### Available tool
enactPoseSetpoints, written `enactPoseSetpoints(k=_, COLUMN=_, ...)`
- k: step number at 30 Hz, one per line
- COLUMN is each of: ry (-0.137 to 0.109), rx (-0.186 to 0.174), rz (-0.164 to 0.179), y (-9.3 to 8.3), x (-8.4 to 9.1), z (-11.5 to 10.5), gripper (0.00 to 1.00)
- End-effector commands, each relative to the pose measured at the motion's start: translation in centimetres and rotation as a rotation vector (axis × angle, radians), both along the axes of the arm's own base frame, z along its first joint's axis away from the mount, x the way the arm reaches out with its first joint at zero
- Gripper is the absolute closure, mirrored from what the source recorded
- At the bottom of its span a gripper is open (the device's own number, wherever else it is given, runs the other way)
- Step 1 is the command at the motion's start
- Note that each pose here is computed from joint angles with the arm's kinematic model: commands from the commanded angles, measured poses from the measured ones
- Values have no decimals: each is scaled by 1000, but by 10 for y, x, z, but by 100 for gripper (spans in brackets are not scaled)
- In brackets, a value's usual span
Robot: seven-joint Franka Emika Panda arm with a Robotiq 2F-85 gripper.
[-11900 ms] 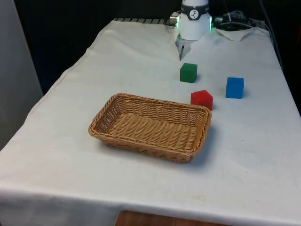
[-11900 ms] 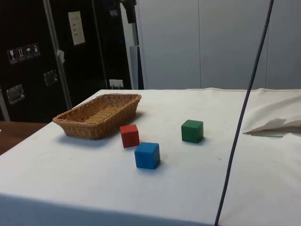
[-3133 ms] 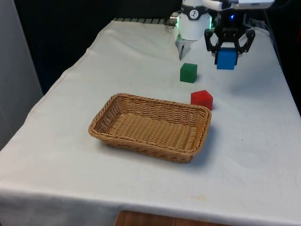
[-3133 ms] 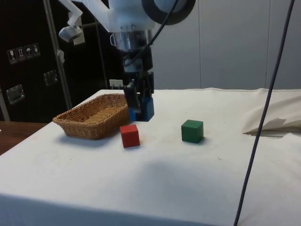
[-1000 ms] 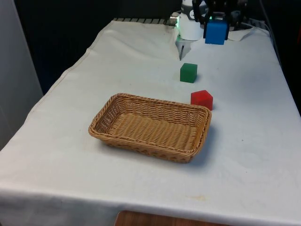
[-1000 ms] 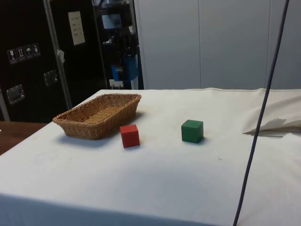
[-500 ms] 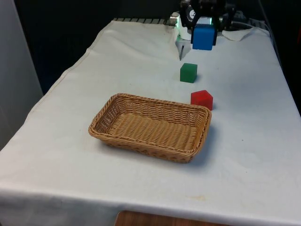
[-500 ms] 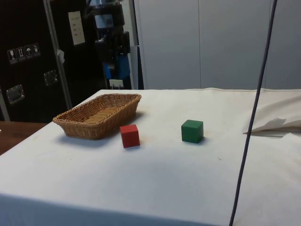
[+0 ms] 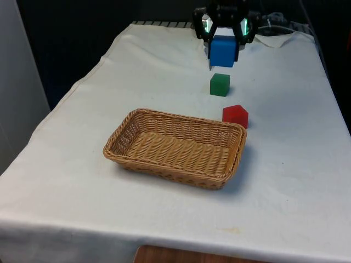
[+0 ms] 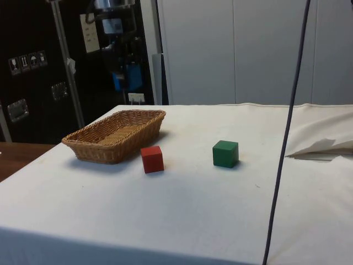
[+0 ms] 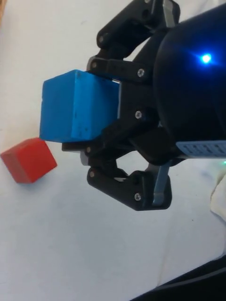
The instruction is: Pick up the blue cube and place it into the basket.
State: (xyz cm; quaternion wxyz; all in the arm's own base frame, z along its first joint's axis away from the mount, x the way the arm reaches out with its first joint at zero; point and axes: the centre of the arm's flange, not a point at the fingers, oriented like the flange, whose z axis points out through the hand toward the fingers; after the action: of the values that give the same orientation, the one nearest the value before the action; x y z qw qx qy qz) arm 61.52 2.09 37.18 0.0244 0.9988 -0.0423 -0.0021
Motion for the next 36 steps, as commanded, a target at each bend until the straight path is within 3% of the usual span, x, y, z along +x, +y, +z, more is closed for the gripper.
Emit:
enactPoseSetpoints(k=1, ry=10, rx=2, rz=1, y=-2, x=3, z=-1, gripper=98)
enactPoseSetpoints(k=4, ry=8, rx=-1, rz=-3, y=-9, x=13, z=-1, gripper=98)
enactPoseSetpoints(k=5, ry=-4, rx=-3, rz=-5, y=-7, x=10, z=0, gripper=98)
enactPoseSetpoints(k=6, ry=7, rx=-2, rz=-5, y=-10, x=15, z=-1, gripper=98)
enactPoseSetpoints(k=14, ry=-10, rx=-12, rz=-13, y=-23, x=30, z=-4, gripper=98)
enactPoseSetpoints(k=21, ry=-8, rx=-15, rz=-19, y=-43, x=50, z=-16, gripper=98)
enactPoseSetpoints(k=36, ry=-8, rx=-37, rz=-43, y=-73, x=71, z=-34, gripper=98)
